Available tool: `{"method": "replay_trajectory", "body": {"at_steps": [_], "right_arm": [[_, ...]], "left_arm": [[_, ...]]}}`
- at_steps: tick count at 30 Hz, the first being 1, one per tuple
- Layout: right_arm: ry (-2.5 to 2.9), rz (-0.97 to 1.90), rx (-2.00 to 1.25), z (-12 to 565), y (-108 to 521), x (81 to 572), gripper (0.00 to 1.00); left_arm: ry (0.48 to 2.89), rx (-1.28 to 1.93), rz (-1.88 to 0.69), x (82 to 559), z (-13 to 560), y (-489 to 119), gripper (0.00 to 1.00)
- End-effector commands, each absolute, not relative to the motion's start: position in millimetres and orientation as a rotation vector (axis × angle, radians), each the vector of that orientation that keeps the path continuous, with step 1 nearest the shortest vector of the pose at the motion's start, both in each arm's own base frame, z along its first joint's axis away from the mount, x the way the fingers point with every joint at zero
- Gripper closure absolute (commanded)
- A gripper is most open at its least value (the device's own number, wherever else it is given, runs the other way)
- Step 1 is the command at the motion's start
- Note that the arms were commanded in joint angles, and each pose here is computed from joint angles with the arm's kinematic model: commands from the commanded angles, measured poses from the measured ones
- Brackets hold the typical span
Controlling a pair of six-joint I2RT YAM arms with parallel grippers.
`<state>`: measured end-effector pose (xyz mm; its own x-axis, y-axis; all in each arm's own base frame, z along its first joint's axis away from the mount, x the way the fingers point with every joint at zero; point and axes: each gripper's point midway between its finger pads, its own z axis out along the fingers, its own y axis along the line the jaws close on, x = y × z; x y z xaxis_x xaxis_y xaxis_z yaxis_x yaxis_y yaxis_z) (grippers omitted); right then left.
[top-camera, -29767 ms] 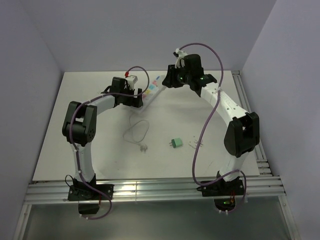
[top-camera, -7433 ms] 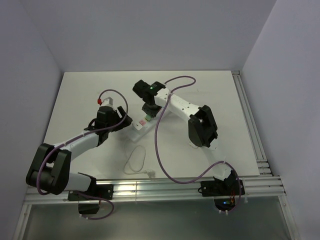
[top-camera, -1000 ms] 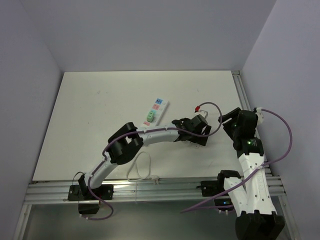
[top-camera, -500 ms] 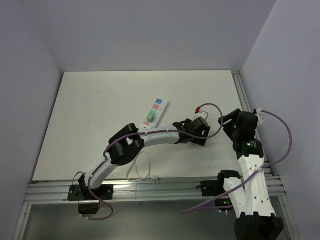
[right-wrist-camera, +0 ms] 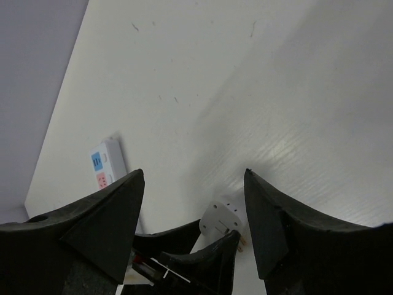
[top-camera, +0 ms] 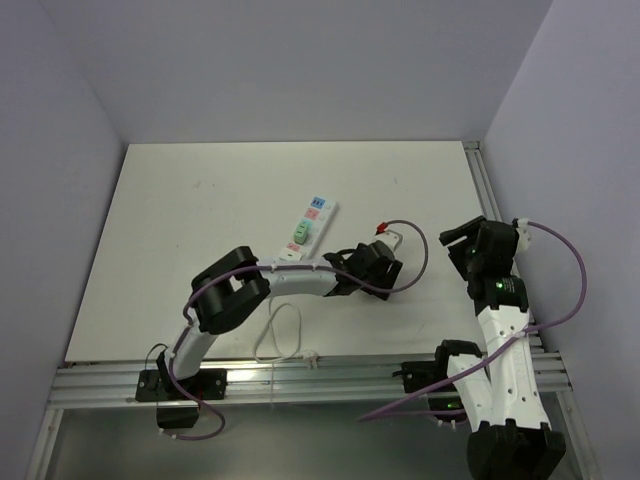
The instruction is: Insert the plug
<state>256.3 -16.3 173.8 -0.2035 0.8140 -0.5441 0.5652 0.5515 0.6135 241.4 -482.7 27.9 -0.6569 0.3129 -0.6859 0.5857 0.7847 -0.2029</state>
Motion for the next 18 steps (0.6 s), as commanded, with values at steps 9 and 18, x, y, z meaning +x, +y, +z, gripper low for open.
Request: {"method": "replay_trajectory", "body": {"at_steps": [9,18], "right_arm": [[1.825,0.419,1.113,203,-16,274,0.27],[1.935,0.544,0.991,179,9,282,0.29]], "left_arm": [[2.457,1.129,-0.258,202,-38,-385,0.25],[2.344,1.243,-0.290,192,-22,-349,0.23]]}}
